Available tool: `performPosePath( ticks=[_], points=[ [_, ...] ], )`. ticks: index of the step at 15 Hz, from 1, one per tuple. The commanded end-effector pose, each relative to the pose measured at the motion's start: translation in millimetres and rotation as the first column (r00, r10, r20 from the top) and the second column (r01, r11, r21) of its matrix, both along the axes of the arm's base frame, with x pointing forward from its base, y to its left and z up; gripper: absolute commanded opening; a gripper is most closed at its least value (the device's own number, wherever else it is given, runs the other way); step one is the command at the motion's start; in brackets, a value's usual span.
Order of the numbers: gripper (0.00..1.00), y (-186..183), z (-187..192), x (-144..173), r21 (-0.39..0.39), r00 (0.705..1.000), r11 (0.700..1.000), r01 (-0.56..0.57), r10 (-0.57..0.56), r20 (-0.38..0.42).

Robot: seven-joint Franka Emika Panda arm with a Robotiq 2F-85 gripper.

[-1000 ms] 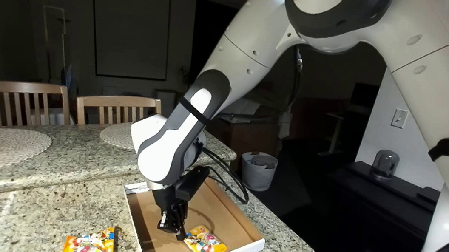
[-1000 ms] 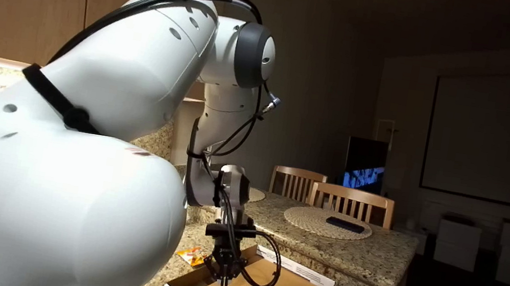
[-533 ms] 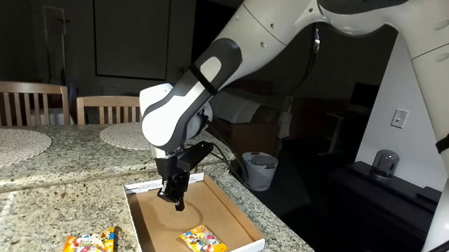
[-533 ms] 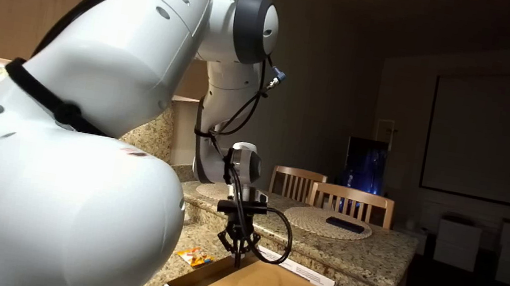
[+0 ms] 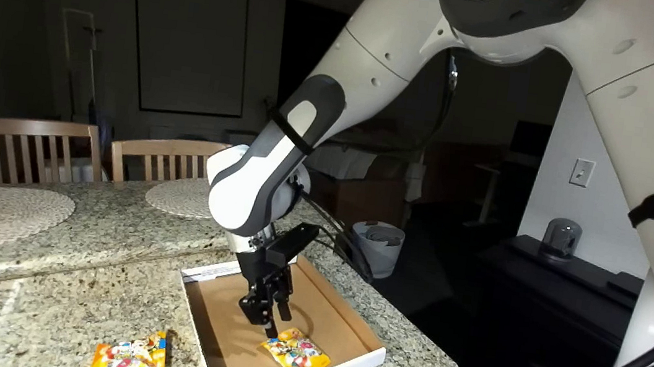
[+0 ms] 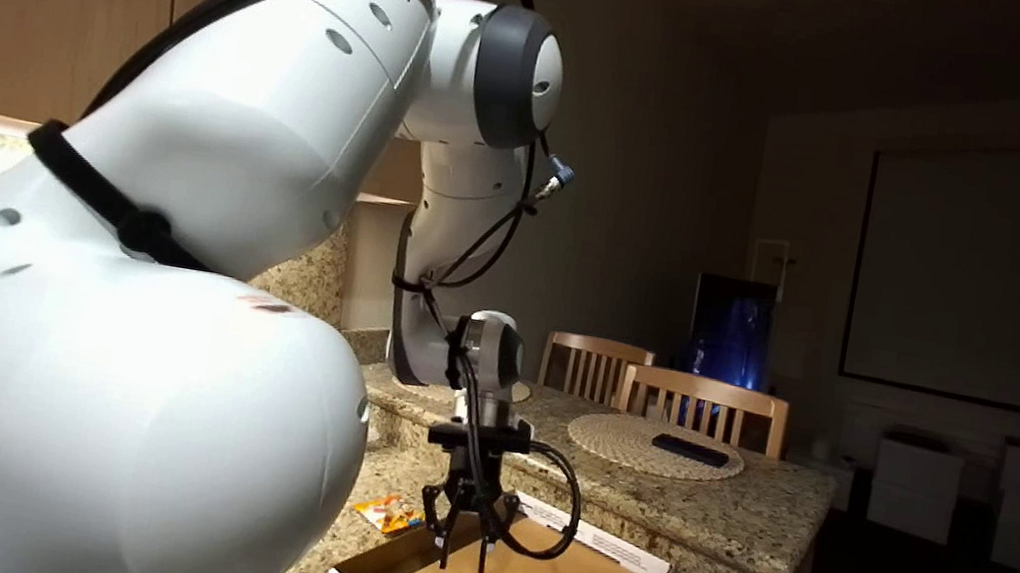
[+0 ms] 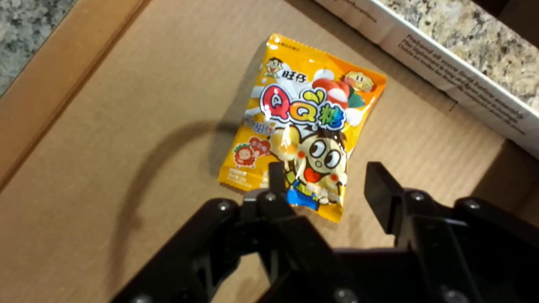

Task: Remove the two orange sachets from the box and place them on the countertop

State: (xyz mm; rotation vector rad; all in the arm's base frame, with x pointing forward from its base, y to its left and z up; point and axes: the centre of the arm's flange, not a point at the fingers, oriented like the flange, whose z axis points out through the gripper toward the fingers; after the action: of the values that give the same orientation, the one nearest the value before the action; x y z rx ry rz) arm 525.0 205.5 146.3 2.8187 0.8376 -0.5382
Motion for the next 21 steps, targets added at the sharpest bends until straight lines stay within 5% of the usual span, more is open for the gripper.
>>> performPosePath(
  ticks=[1,4,13,14,21],
  points=[
    [0.83,2,-18,-5,-0.007,0.996,1.0,-0.013,0.013,-0.084],
    [0.99,5,-32,-10,-0.026,0.991,0.999,-0.022,0.019,-0.132],
    [1.0,10,-60,0,-0.043,0.992,0.999,0.004,-0.009,-0.122],
    [0.75,10,-61,2,-0.043,0.993,0.999,0.01,-0.014,-0.113],
    [0.34,2,-60,10,-0.058,0.994,0.998,0.028,-0.034,-0.106]
  ],
)
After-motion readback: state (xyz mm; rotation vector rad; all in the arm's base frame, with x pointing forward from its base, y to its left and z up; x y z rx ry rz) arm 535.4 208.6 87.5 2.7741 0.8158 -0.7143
